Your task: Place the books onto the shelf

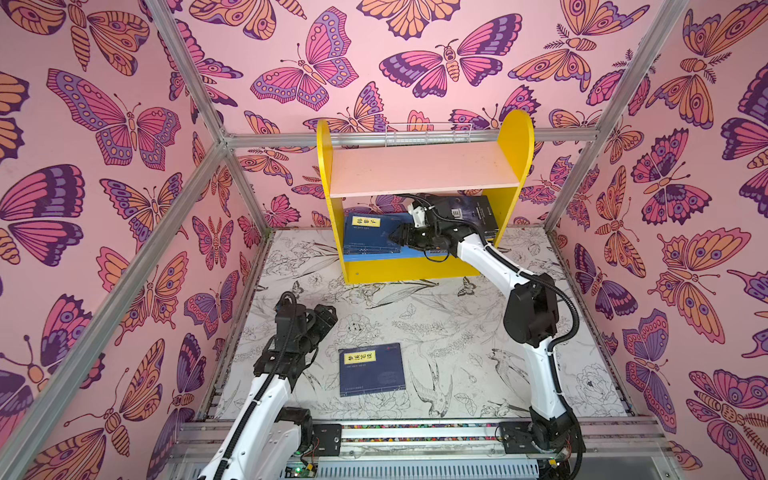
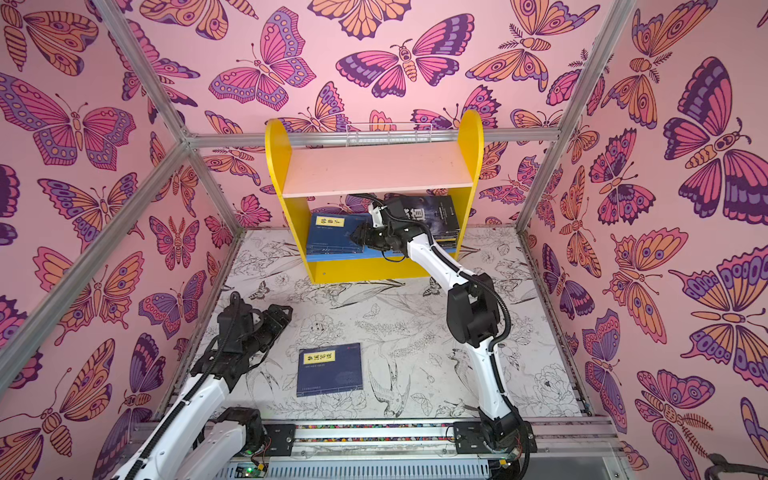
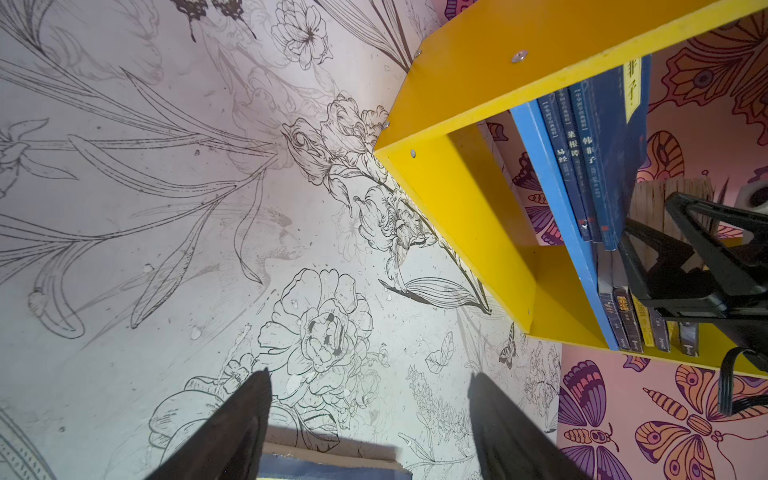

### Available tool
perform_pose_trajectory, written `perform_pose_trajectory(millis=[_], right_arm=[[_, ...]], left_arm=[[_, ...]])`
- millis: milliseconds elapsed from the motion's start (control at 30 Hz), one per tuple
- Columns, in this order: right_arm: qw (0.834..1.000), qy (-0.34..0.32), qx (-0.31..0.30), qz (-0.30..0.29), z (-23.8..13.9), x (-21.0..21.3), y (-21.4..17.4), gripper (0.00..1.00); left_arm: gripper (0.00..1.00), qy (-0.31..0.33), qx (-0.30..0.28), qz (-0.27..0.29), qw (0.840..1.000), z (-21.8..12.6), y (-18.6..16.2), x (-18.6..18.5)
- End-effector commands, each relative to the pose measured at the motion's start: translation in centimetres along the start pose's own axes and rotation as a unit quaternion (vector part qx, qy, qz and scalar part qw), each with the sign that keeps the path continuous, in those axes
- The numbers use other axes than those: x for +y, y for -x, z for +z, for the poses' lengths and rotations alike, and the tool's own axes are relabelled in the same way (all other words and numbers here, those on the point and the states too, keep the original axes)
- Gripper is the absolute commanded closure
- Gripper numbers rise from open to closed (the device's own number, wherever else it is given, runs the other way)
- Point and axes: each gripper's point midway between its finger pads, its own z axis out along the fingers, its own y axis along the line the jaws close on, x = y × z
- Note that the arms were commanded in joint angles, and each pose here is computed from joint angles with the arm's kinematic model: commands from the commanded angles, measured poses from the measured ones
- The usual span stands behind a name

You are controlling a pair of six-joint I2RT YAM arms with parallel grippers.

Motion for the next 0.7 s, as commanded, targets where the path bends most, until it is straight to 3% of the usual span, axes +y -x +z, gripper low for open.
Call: perform_pose_trajectory(millis=[0,433,667], right_arm=[[1.0,-0.017,-0.009,-0.019,0.5,0.0,0.4,0.37],[0.997,-0.006,-0.029,-0.073,1.6,2.7,1.4,0.41],[0.993,-0.03,-0.032,-0.111,0.7,3.2,1.2,0.32]], left_arm=[[0.23,0.004,0.004,0.001,1.0,-0.2,0.0,0.0],[0.23,0.01,0.013,0.0,1.0,0.1,-0.4,0.5],[0.24,0.017,0.02,0.001,1.0,0.4,-0.7,0.9]])
